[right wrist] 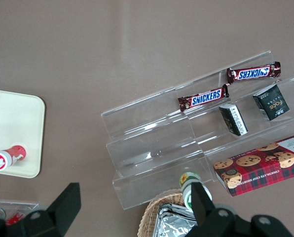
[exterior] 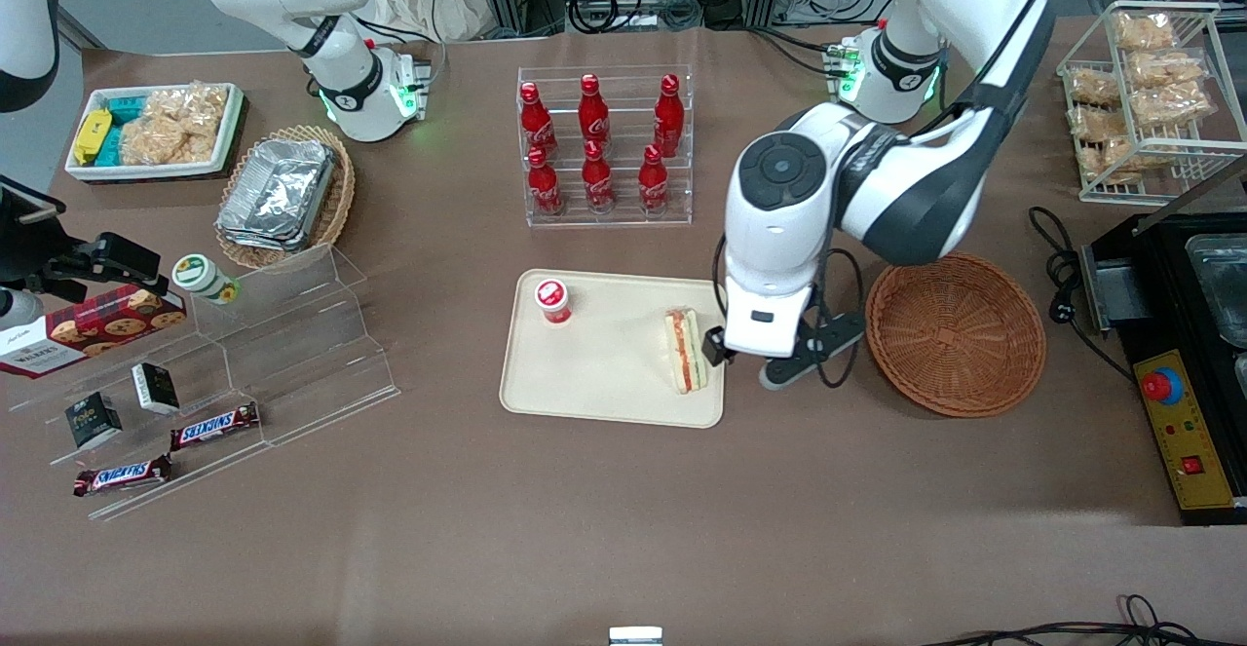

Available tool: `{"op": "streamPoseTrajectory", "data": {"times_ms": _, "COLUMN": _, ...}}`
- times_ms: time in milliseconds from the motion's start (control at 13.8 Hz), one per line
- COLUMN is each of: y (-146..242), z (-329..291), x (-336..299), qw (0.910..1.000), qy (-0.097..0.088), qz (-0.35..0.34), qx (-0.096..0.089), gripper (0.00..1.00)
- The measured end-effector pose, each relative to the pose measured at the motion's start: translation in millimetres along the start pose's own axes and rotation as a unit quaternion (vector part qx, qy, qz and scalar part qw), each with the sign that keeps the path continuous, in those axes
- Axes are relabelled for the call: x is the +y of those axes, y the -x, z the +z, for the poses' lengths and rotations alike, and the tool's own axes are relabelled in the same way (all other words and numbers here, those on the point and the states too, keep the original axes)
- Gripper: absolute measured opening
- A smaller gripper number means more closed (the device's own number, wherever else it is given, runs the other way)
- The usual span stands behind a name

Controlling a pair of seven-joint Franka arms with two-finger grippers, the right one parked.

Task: Place sandwich from basket to tray

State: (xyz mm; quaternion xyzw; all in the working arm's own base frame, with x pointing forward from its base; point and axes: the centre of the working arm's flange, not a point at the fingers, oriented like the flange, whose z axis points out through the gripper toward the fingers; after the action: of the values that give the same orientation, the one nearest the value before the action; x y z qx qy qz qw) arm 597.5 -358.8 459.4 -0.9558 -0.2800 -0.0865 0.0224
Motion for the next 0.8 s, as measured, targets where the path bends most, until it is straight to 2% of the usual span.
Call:
{"op": "streamPoseTrajectory", "data": {"times_ms": 145, "y": -17, "z": -15, "x": -13, "qw": 0.9999, "qy": 0.007, "qz": -0.01, "qx": -0.004, "gripper": 1.0}}
{"op": "streamPoseTrajectory", "data": {"times_ms": 290, "y": -36, "z": -28, "x": -29, "qw": 0.9999, "qy": 0.006, "qz": -0.002, "qx": -0.012, "gripper": 1.0}}
{"op": "streamPoseTrajectory", "data": {"times_ms": 580, "y": -83, "z": -50, "x": -78, "qw": 0.9983, "qy": 0.0, "qz": 0.043, "qx": -0.039, "gripper": 1.0}}
{"op": "streamPoseTrajectory", "data": {"times_ms": 797, "y": -126, "z": -63, "x": -130, "qw": 0.9938, "qy": -0.003, "qz": 0.094, "qx": -0.06, "gripper": 1.0}}
